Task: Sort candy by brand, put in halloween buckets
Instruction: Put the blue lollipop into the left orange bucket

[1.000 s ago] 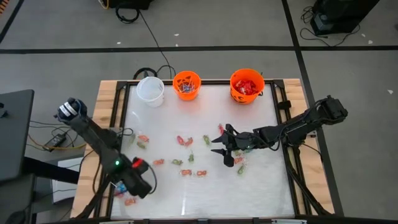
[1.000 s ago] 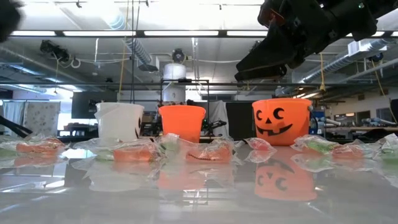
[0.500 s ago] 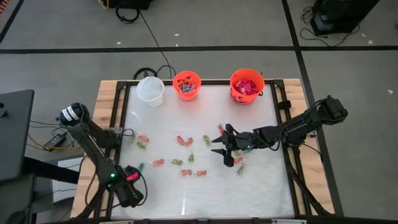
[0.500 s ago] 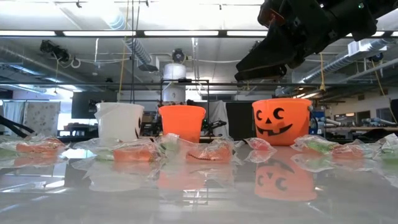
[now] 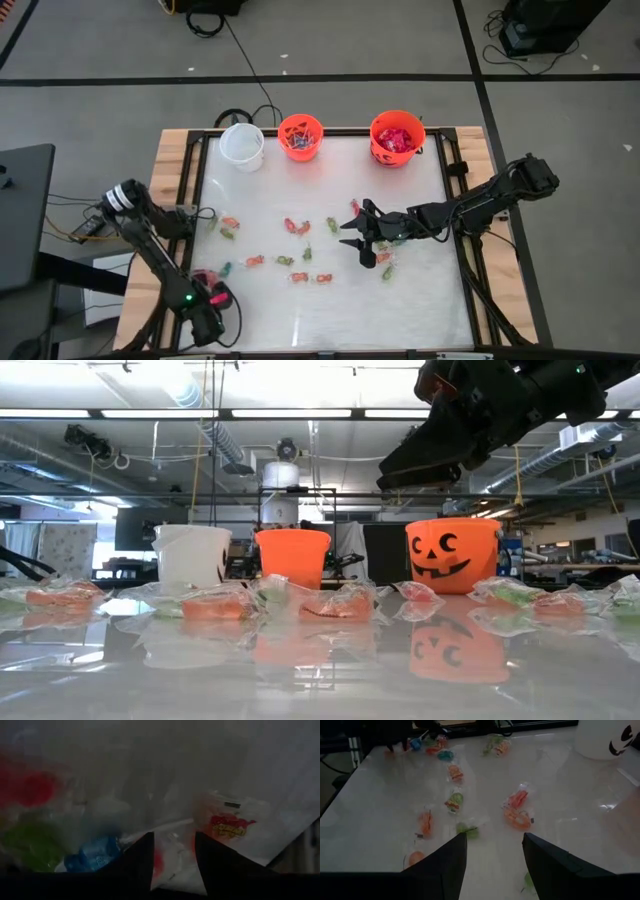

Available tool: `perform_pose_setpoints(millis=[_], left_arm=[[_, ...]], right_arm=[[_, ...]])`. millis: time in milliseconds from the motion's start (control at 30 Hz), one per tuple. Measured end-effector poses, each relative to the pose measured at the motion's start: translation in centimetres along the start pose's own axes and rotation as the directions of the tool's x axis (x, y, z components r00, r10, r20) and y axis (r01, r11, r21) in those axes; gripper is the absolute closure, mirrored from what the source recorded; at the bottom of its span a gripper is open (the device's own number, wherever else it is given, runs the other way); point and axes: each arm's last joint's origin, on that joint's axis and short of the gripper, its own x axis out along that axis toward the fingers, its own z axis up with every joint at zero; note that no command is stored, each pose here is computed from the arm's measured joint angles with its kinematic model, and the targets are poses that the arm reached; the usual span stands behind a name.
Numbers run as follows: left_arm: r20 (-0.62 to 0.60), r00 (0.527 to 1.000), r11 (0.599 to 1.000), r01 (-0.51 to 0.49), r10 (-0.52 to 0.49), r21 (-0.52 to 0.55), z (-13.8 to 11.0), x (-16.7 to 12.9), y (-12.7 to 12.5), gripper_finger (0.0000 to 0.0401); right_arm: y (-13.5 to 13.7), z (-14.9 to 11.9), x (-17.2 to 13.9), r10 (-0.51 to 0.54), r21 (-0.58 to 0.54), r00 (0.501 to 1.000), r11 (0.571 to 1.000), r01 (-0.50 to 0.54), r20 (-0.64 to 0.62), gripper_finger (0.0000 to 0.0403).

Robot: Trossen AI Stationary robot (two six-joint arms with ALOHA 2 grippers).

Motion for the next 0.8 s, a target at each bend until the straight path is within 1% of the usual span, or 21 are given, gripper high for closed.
perform_pose_setpoints(millis=[67, 167, 200, 267, 333, 400, 533, 600, 700, 800], left_arm=[[-0.004, 1.000, 0.996, -0.013, 0.014, 0.087, 0.1, 0.2, 0.0, 0.0254], [-0.013, 0.998, 0.977, -0.050, 0.054, 0.205, 0.1, 0.4, 0.3, 0.0254], [-0.012, 0.997, 0.970, -0.067, 0.072, 0.233, 0.0, 0.5, 0.4, 0.0254], [0.016, 0.994, 0.963, -0.107, 0.107, 0.247, 0.2, 0.4, 0.7, 0.0254], [0.062, 0.989, 0.962, -0.147, 0.136, 0.231, 0.6, 0.3, 1.0, 0.0254], [0.138, 0.978, 0.960, -0.183, 0.156, 0.211, 1.3, -0.1, 1.0, 0.0254], [0.278, 0.945, 0.952, -0.232, 0.172, 0.200, 3.1, -1.6, 0.5, 0.0254], [0.334, 0.927, 0.952, -0.241, 0.168, 0.189, 4.2, -2.7, 0.1, 0.0254], [0.369, 0.913, 0.963, -0.236, 0.173, 0.131, 5.7, -4.6, -0.3, 0.0254], [0.344, 0.912, 0.969, -0.245, 0.223, 0.022, 6.3, -6.3, -0.1, 0.0254]], right_arm=[[0.0, 0.0, 0.0, 0.001, 0.001, 1.000, 1.000, -0.001, 0.003, 0.0198], [0.0, 0.1, 0.0, 0.002, 0.002, 1.000, 1.000, -0.002, 0.006, 0.0198], [0.0, 0.1, 0.0, 0.002, 0.001, 1.000, 1.000, -0.002, 0.005, 0.0198], [0.0, 0.1, 0.0, 0.002, 0.002, 1.000, 1.000, -0.002, 0.005, 0.0198], [0.0, 0.1, 0.0, 0.002, 0.001, 1.000, 1.000, -0.002, 0.005, 0.0198], [0.0, 0.1, 0.0, 0.002, 0.001, 1.000, 1.000, -0.002, 0.005, 0.0198], [0.0, 0.1, 0.0, 0.002, 0.001, 1.000, 1.000, -0.002, 0.005, 0.0198], [0.0, 0.1, 0.0, 0.001, 0.001, 1.000, 1.000, -0.001, 0.005, 0.0198], [0.0, 0.1, 0.0, 0.002, 0.001, 1.000, 1.000, -0.002, 0.005, 0.0198], [0.0, 0.0, 0.0, 0.001, 0.001, 1.000, 1.000, -0.001, 0.004, 0.0198]])
